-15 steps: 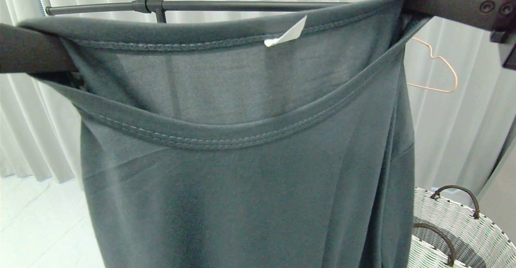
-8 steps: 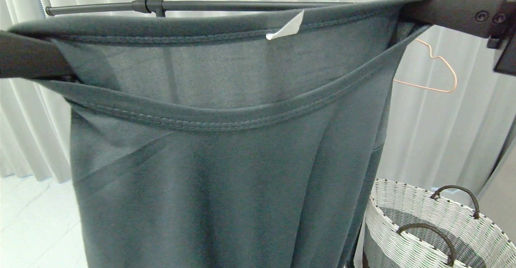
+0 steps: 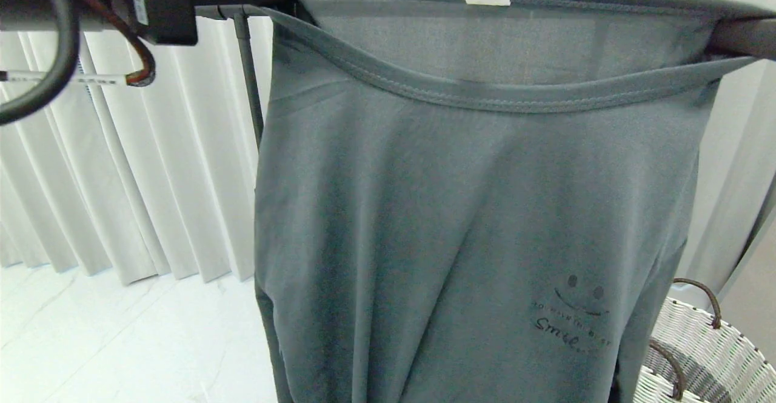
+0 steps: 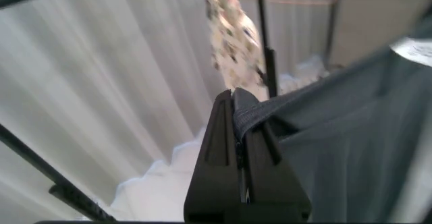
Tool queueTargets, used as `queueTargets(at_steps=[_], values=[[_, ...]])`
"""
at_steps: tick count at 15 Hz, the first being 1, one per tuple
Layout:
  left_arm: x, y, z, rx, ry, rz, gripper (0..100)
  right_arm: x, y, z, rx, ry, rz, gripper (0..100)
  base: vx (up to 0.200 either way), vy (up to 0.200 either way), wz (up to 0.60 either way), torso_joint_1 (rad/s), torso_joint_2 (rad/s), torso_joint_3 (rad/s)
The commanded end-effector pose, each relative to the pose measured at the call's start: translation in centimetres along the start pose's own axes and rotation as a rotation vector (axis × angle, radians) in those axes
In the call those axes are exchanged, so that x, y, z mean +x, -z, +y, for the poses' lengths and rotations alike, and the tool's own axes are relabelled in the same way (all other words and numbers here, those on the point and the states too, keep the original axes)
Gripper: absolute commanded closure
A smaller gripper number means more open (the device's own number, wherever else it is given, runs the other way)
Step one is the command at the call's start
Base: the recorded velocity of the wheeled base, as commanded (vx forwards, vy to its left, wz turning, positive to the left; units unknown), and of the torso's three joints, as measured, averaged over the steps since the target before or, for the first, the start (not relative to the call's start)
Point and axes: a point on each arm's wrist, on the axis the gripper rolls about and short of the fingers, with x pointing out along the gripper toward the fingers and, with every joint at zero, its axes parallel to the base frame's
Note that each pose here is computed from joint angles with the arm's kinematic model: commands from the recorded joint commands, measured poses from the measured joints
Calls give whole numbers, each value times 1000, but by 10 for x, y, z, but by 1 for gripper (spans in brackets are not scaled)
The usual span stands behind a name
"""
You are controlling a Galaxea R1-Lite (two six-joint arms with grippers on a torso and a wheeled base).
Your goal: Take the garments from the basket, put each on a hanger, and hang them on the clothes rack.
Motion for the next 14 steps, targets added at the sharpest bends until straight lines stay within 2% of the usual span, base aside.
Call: queueTargets(at_steps=[1, 2, 3, 6, 8, 12, 14], values=[[15, 4, -2, 1, 5, 26, 100, 0, 2, 1, -1, -7, 6, 100, 0, 0, 0, 0, 0, 0], [15, 4, -2, 1, 5, 24, 100, 1, 6, 3, -2, -22, 23, 100, 0, 0, 0, 0, 0, 0], [14, 4, -2, 1, 3, 25, 100, 1, 11, 6, -4, -38, 41, 0, 0, 0, 0, 0, 0, 0], [20, 7, 0, 1, -66, 52, 100, -17, 33, 12, -32, -85, 95, 0, 0, 0, 0, 0, 0, 0], [22, 10, 0, 1, -90, 69, 100, -33, 42, 11, -39, -81, 94, 0, 0, 0, 0, 0, 0, 0], [26, 19, 4, 4, -142, 113, 100, -46, 42, 0, -27, 9, 73, 0, 0, 0, 0, 0, 0, 0], [25, 20, 6, 8, -188, 125, 100, -46, 47, -9, -22, 116, 104, 0, 0, 0, 0, 0, 0, 0]])
